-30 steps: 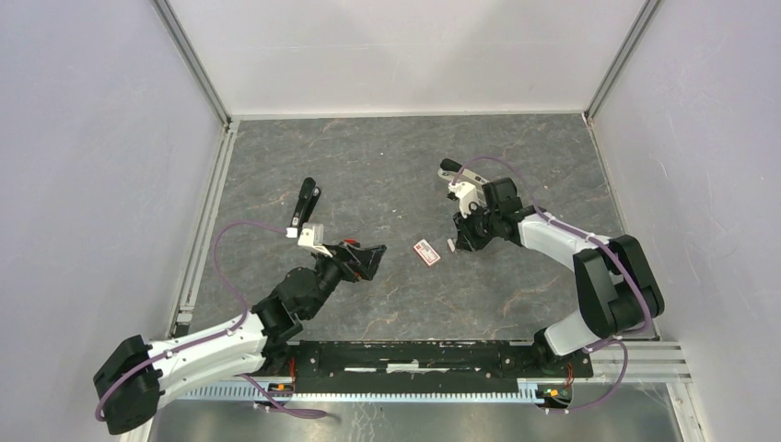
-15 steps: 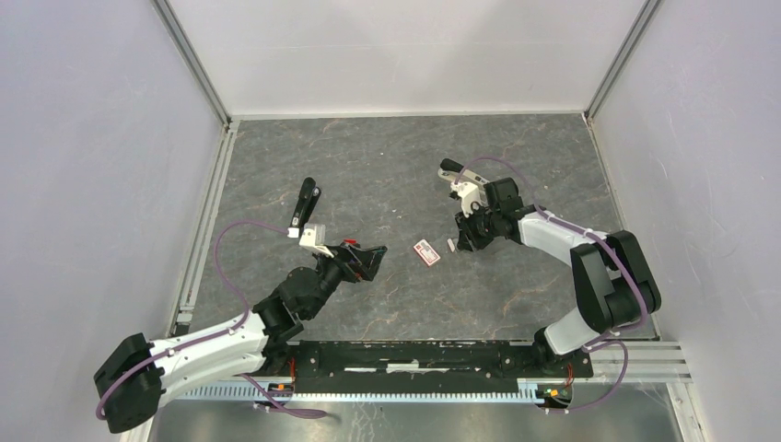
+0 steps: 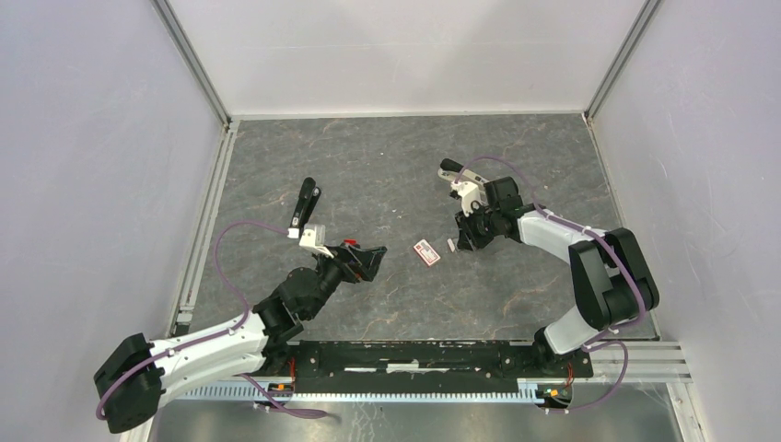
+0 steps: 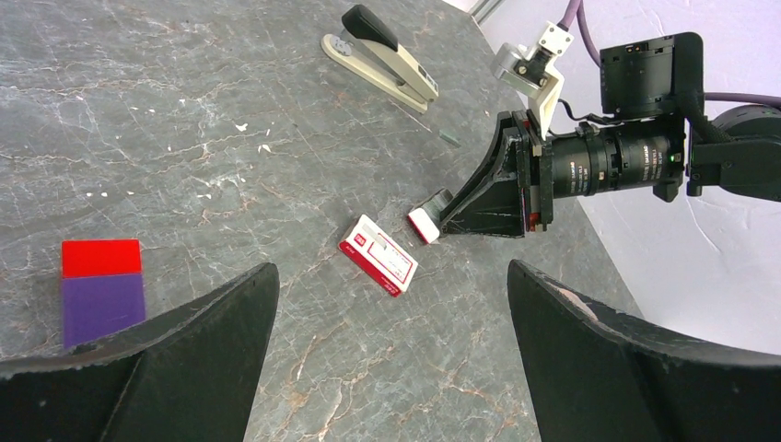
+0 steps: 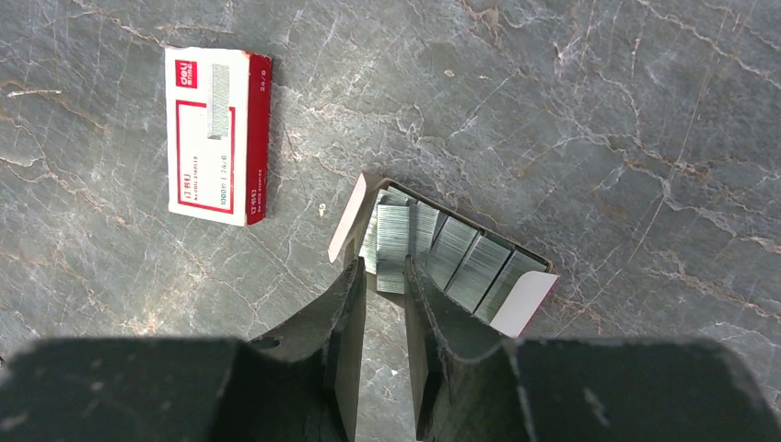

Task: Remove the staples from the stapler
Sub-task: Adjust the staple in the staple box, then pick up the staple from the center of the board.

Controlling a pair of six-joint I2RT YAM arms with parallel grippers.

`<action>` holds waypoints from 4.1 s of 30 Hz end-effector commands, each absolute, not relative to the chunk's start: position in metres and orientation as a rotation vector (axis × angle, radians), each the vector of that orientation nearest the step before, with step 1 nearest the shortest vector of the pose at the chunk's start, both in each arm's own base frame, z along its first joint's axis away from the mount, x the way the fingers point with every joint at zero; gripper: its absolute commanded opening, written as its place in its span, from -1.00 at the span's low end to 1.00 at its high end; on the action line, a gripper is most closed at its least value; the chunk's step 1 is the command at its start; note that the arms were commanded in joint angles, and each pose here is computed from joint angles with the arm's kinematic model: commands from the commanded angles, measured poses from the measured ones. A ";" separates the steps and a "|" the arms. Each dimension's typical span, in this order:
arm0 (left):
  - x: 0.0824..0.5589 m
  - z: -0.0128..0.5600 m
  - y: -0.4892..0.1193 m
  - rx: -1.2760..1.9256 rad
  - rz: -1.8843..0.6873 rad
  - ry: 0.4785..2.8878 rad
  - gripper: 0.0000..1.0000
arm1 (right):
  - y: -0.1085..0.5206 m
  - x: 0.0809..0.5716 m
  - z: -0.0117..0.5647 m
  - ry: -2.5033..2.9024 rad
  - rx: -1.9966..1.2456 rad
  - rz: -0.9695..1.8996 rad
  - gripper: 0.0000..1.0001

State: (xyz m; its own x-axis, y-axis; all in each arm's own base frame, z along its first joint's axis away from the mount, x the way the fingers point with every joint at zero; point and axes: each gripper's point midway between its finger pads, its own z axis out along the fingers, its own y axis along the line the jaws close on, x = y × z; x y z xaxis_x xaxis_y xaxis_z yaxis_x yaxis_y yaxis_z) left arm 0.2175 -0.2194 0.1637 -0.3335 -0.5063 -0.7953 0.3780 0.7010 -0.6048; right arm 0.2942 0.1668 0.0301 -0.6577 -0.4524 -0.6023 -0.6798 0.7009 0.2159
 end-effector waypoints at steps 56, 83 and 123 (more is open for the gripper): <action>0.220 0.172 -0.218 -0.155 -0.922 1.655 0.99 | 0.165 0.295 0.031 2.394 -0.868 0.592 -0.44; 0.220 0.171 -0.217 -0.158 -0.924 1.657 0.99 | 0.179 0.290 0.036 2.380 -0.874 0.698 -0.44; 0.206 0.196 -0.220 -0.006 -0.959 1.604 1.00 | 0.074 0.401 0.098 1.985 -1.385 0.359 0.96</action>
State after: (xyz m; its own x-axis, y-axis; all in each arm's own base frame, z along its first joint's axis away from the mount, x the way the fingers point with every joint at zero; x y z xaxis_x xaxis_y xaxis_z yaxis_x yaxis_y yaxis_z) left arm 0.2056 -0.2144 0.1847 -0.3001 -0.4959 -0.8148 0.4576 0.6747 -0.5792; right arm 0.4068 0.0740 0.1079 -0.3069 -0.6280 -0.7152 -0.8320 0.5419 -0.1187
